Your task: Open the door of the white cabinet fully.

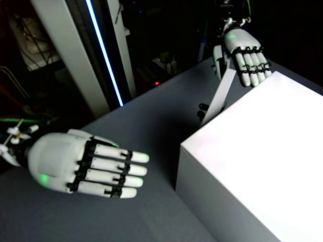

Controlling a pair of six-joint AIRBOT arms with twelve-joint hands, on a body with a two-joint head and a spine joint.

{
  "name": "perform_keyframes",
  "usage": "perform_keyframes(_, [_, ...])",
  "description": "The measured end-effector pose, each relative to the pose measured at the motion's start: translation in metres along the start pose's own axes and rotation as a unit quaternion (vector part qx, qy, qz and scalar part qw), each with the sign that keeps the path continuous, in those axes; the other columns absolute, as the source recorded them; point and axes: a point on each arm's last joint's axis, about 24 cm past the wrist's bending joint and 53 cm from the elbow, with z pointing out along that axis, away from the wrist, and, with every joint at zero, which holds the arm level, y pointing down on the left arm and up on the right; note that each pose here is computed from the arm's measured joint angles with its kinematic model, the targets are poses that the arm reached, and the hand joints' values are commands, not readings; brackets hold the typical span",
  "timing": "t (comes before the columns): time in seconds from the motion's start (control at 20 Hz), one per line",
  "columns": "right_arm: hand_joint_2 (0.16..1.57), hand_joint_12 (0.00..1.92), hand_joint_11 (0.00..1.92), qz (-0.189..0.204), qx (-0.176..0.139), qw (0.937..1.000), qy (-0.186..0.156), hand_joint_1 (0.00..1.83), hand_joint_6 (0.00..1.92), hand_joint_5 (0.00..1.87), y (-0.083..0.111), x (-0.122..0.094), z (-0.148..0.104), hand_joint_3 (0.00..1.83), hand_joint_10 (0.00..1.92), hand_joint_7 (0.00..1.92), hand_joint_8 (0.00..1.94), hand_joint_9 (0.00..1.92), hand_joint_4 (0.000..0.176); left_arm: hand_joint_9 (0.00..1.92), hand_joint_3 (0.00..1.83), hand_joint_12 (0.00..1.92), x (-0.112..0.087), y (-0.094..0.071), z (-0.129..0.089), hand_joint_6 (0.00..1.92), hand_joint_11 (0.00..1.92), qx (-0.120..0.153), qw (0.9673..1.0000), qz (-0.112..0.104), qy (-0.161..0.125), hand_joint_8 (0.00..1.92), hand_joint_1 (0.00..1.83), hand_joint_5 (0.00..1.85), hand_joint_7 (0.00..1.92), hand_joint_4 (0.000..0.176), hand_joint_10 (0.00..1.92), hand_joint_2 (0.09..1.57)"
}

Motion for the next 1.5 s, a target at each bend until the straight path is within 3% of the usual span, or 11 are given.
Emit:
perform_keyframes(0.35, [1.39,0.11,0.07,0.002,0.001,1.0,0.001,0.64,0.0,0.16,-0.002,0.002,0.001,0.0,0.0,0.14,0.0,0.12,0.0,0.0,0.43,0.0,0.011,-0.006,0.007,0.0,0.0,0.014,0.9998,-0.011,0.006,0.0,0.06,0.0,0.0,0.0,0.0,1.57])
perform_keyframes(0.7, [1.38,0.1,0.08,0.005,0.002,1.0,0.001,0.67,0.0,0.17,-0.003,0.001,0.001,0.0,0.0,0.15,0.0,0.12,0.0,0.0,0.42,0.02,0.017,-0.011,0.015,0.0,0.02,0.024,0.9995,-0.015,0.011,0.0,0.49,0.01,0.0,0.0,0.0,1.57])
perform_keyframes(0.75, [1.39,0.1,0.09,0.005,0.002,1.0,0.0,0.66,0.0,0.17,-0.003,0.001,0.001,0.0,0.0,0.15,0.0,0.12,0.0,0.0,0.41,0.04,0.017,-0.012,0.016,0.0,0.05,0.026,0.9995,-0.015,0.012,0.0,0.55,0.03,0.0,0.0,0.0,1.57])
perform_keyframes(0.85, [1.39,0.09,0.07,0.005,0.001,1.0,-0.001,0.66,0.0,0.16,-0.002,0.0,0.003,0.0,0.0,0.15,0.0,0.11,0.0,0.03,0.42,0.32,0.018,-0.015,0.019,0.01,0.0,0.032,0.9993,-0.015,0.013,0.0,0.47,0.07,0.01,0.0,0.0,1.57])
perform_keyframes(1.0, [1.4,0.09,0.08,0.007,-0.001,1.0,-0.001,0.68,0.0,0.17,-0.001,0.0,0.003,0.0,0.0,0.16,0.0,0.12,0.0,0.0,0.48,0.23,0.028,-0.019,0.022,0.0,0.0,0.039,0.9987,-0.021,0.027,0.0,0.45,0.05,0.0,0.0,0.0,1.57])
perform_keyframes(1.05, [1.4,0.08,0.07,0.007,0.0,1.0,-0.001,0.67,0.0,0.17,-0.002,0.0,0.003,0.0,0.0,0.15,0.0,0.12,0.0,0.02,0.47,0.35,0.031,-0.02,0.024,0.0,0.0,0.039,0.9985,-0.022,0.032,0.0,0.54,0.07,0.0,0.0,0.0,1.57])
perform_keyframes(1.2, [1.4,0.09,0.1,0.009,0.001,1.0,-0.001,0.66,0.0,0.18,-0.002,-0.001,0.003,0.0,0.0,0.16,0.0,0.13,0.0,0.11,0.35,0.52,0.033,-0.022,0.024,0.0,0.0,0.043,0.9981,-0.029,0.035,0.01,0.58,0.1,0.09,0.0,0.01,1.57])
perform_keyframes(1.25, [1.4,0.09,0.1,0.011,0.0,0.9999,-0.001,0.65,0.0,0.18,-0.002,-0.001,0.003,0.0,0.0,0.16,0.0,0.13,0.0,0.07,0.38,0.4,0.035,-0.024,0.024,0.0,0.0,0.046,0.9977,-0.032,0.038,0.0,0.6,0.1,0.08,0.0,0.0,1.57])
perform_keyframes(1.4, [1.4,0.08,0.09,0.011,0.0,0.9999,-0.001,0.66,0.0,0.19,-0.002,-0.001,0.003,0.0,0.0,0.16,0.0,0.13,0.0,0.0,0.47,0.27,0.037,-0.025,0.024,0.0,0.0,0.05,0.9973,-0.035,0.042,0.0,0.55,0.08,0.01,0.0,0.0,1.57])
perform_keyframes(1.5, [1.4,0.08,0.09,0.012,0.0,0.9999,-0.002,0.64,0.0,0.19,-0.002,-0.001,0.003,0.0,0.0,0.16,0.0,0.13,0.0,0.01,0.48,0.31,0.038,-0.027,0.023,0.0,0.0,0.052,0.9969,-0.037,0.045,0.0,0.52,0.08,0.01,0.0,0.0,1.57])
